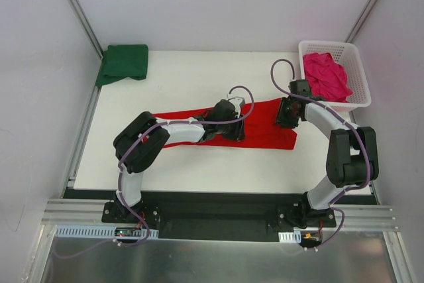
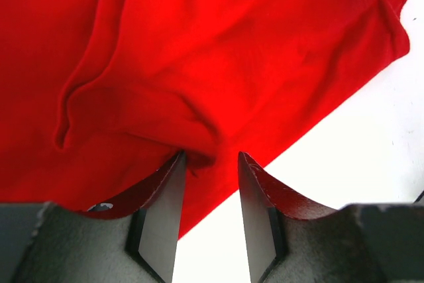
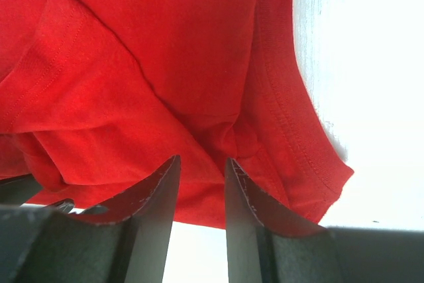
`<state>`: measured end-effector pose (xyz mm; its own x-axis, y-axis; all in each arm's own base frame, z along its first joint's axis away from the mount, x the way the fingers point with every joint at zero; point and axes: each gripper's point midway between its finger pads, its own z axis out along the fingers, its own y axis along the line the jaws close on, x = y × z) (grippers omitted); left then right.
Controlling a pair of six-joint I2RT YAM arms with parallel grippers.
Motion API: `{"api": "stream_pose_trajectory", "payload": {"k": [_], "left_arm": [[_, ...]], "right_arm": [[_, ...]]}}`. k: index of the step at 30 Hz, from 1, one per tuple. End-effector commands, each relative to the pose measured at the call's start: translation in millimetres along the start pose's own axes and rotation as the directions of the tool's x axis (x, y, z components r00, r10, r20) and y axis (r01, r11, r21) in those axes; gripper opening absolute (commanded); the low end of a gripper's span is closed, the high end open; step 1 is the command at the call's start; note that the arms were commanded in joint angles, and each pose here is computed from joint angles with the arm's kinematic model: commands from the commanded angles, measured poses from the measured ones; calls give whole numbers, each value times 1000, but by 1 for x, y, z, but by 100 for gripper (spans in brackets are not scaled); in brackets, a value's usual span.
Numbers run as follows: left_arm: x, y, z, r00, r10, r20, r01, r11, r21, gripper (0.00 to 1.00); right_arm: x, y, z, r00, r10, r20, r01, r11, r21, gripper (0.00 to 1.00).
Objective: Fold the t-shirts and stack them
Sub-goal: Fold the other side of the tshirt into a rectangle
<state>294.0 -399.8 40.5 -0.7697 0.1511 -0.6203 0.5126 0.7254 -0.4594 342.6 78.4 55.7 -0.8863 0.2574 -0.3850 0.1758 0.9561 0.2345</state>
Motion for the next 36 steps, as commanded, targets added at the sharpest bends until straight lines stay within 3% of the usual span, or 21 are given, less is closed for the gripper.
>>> {"api": "stream_pose_trajectory", "payload": {"k": [1,26,29,34,36], "left_arm": [[-10,-2,7,999,33,24,-33,999,-9,37],[-9,5,8,1000,23,20,-22,1000,-22,35],[-9,5,8,1000,21,20,-21,1000,-22,35],[-8,7,9,1000,18,18,-17,999,-28,33],[-7,8,10,1000,16,15,-15,999,-29,32]], "right_arm": [[-6,-1,-3,1000,-10,6,10,1000,9,36],[14,-3,8,996,-2,-84,2,1000,3,35],[16,-3,9,996,0,-93,0,1000,3,31],[19,-4,10,994,-3,-105,3,1000,2,2],[19,-5,10,995,-5,-104,5,1000,3,1]]}}
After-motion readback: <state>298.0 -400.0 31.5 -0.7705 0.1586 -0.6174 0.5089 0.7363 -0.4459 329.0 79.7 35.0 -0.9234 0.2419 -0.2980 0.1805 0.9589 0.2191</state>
